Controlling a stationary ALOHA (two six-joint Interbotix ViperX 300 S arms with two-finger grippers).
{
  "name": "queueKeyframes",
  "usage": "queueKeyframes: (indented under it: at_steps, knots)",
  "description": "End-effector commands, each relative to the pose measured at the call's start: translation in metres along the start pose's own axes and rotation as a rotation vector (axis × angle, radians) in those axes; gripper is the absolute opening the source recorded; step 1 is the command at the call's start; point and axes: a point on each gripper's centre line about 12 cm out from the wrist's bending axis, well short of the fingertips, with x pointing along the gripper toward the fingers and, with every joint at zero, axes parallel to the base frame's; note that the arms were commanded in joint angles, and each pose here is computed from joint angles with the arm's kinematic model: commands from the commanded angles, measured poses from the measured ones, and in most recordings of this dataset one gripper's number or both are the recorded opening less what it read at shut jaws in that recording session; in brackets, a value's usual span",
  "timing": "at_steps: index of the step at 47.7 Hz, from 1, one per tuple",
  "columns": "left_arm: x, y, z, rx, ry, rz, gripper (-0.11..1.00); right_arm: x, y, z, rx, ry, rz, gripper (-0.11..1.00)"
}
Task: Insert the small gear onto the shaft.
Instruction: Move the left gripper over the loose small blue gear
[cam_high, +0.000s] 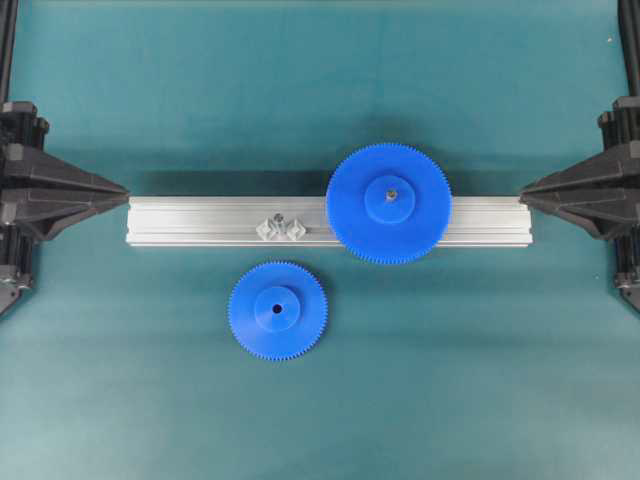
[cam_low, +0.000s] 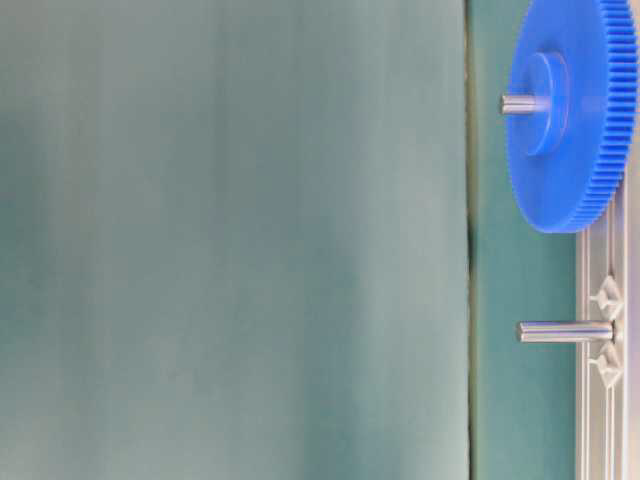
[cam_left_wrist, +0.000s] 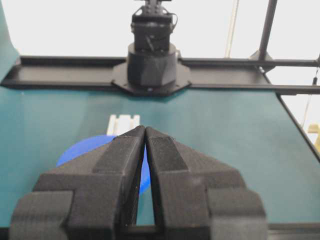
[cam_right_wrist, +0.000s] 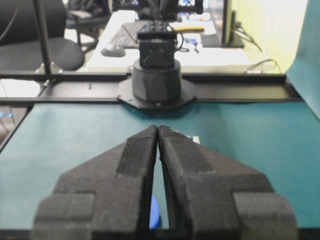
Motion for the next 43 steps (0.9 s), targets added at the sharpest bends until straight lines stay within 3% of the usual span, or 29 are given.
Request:
queueKeyframes:
  at_steps: [1, 4, 7, 13, 27, 43]
  knots:
    - [0.004, -0.005, -0.003, 0.014, 0.011, -0.028, 0.1, 0.003, 0.0, 0.005, 0.001, -0.009, -0.002, 0.16]
    - [0.008, -0.007, 0.0, 0.02, 0.01, -0.035, 0.05, 0.003, -0.002, 0.001, 0.02, 0.018, -0.011, 0.18]
    - [0.014, -0.008, 0.002, 0.026, 0.016, -0.038, -0.01, 0.002, -0.002, -0.004, 0.032, 0.052, -0.014, 0.09]
    - [0.025, -0.008, 0.003, 0.028, 0.038, -0.038, -0.01, 0.001, -0.002, -0.006, 0.05, 0.084, -0.015, 0.02]
    - [0.043, -0.011, -0.003, 0.026, 0.113, -0.051, -0.01, -0.003, -0.002, -0.003, 0.059, 0.109, -0.014, 0.01]
    - [0.074, -0.021, -0.013, 0.033, 0.318, -0.082, -0.01, -0.001, -0.001, -0.002, 0.058, 0.225, -0.014, 0.01]
